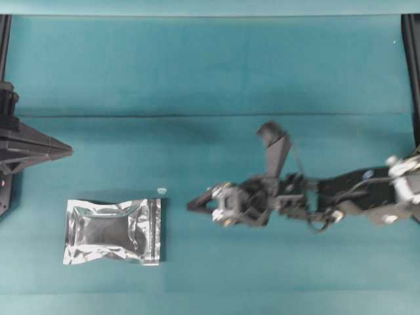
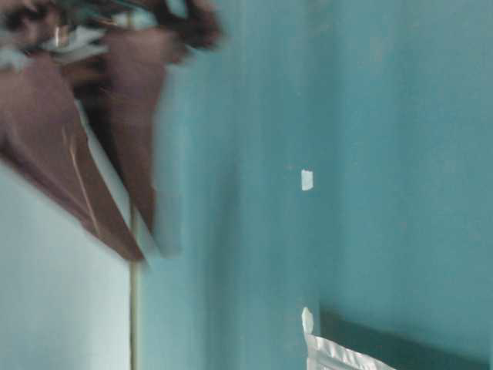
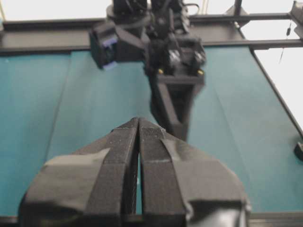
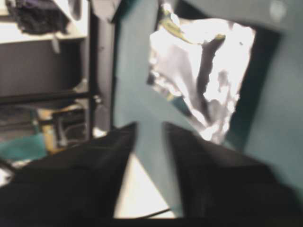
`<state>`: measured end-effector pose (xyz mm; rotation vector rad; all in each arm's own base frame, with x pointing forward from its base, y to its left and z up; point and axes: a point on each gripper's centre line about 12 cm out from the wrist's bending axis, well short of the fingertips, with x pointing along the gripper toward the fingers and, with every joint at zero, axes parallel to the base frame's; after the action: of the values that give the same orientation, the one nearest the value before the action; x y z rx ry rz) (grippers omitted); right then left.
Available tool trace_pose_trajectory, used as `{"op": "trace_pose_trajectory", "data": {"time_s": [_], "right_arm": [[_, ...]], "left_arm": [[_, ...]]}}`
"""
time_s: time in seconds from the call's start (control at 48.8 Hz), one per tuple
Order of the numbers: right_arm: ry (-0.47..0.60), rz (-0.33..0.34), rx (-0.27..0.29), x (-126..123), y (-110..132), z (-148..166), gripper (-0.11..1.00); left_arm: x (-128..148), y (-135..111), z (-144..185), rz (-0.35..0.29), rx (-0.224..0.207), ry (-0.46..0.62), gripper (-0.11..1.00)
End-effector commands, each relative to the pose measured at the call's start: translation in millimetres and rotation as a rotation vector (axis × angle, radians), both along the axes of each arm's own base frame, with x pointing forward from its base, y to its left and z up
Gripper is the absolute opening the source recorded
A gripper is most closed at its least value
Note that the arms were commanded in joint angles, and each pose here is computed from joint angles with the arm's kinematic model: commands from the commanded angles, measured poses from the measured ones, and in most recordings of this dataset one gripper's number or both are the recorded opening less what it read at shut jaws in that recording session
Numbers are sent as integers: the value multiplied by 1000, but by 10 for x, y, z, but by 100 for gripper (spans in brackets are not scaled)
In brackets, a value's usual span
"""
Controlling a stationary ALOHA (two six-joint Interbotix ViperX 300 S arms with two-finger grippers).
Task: Hand over the silver zip bag and make it stand upright.
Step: 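Reach the right gripper across the table toward the silver zip bag, then close the right gripper on the right edge of the bag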
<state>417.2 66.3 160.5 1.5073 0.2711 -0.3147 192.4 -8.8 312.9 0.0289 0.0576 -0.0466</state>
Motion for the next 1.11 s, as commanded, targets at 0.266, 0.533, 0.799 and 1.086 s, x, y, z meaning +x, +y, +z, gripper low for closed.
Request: {"op": "trace_pose_trajectory", "data": {"time_s": [0.266, 0.533, 0.799, 1.086], "right_arm": [[72, -60, 120, 193, 61, -180, 92], [150, -81, 147, 332, 63, -478, 92], [161, -80, 147, 506, 75, -595, 92], [172, -87, 147, 634, 44, -702, 92]], "left_arm": [[-4, -12, 54, -6, 1, -17, 0], [-56, -9, 46, -6, 2, -29, 0], [-112, -6, 52, -6, 0, -34, 0], [-166, 1, 56, -3, 2, -19, 0]]}}
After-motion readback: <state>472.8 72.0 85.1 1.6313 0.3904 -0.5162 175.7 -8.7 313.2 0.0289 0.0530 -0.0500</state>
